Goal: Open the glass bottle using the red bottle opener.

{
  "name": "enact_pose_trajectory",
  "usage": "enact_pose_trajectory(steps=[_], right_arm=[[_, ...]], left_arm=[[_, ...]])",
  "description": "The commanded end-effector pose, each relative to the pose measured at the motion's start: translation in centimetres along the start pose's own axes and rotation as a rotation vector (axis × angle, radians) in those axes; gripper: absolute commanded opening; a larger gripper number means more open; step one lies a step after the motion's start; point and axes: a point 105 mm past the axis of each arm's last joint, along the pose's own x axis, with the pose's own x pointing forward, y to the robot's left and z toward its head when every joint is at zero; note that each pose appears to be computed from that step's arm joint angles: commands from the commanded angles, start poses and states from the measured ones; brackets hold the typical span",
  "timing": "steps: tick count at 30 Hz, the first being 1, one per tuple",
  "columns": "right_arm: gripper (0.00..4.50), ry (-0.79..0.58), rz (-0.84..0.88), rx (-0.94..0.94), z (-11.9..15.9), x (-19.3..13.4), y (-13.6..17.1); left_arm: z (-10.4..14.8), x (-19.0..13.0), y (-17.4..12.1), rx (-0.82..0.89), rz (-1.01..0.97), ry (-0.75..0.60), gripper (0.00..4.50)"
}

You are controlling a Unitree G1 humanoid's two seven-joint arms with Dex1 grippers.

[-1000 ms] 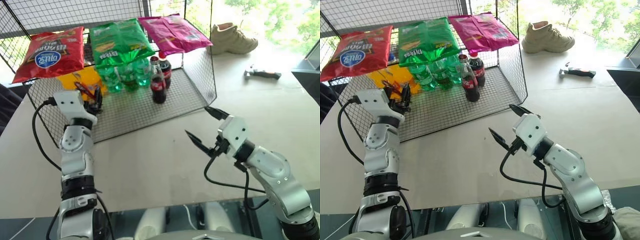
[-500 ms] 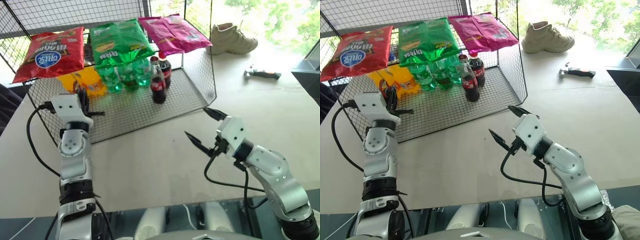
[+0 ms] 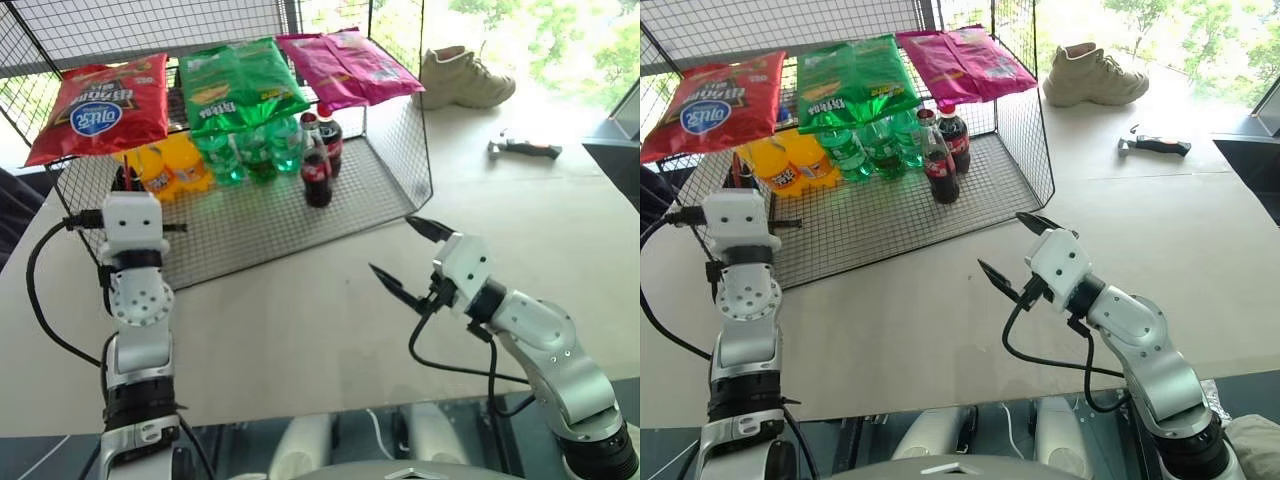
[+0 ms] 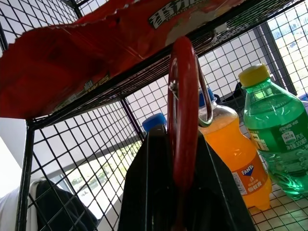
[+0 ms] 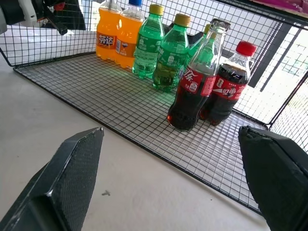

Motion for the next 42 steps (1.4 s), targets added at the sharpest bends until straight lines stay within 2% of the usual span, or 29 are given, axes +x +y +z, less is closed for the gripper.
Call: enact_pose_trajectory(steps=[1,8,15,17,21,29,35,42], right_arm=[[4.50,-0.042,-0.004,-0.033,1.0,-0.2,-0.3],[4.50,-0.038,0.006,-0.036,0.9,-0.3,-0.4],[4.50,-0.014,-0.005,0.001,0.0,-0.6,-1.4],[4.50,-0.006,-0.019,0.047,-0.3,-0.8,-2.1],[4.50,0.032,0.036,0.160,-1.1,-1.1,-2.3],[4.50,0.180,0.305,0.397,-1.9,-0.1,-0.9],[4.50,0.222,0.485,0.581,-1.3,0.9,0.0],[4.50,0.237,0.626,0.702,0.3,1.0,-0.1]], left_arm=[[1.8,0.2,0.7,0.018,0.040,-0.074,0.05],[1.8,0.0,0.6,-0.058,0.037,-0.065,0.05],[3.4,-0.6,-3.5,-0.381,-0.177,-0.069,0.05],[4.8,-0.8,-5.3,-0.555,-0.283,-0.072,0.05],[9.0,-2.5,-9.7,-0.958,-0.630,-0.076,0.05],[12.8,-6.9,-13.8,-1.426,-1.130,0.002,0.05],[15.4,-9.0,-15.8,-1.666,-1.443,0.035,0.05],[15.9,-10.1,-17.6,-1.687,-1.631,0.057,0.05]])
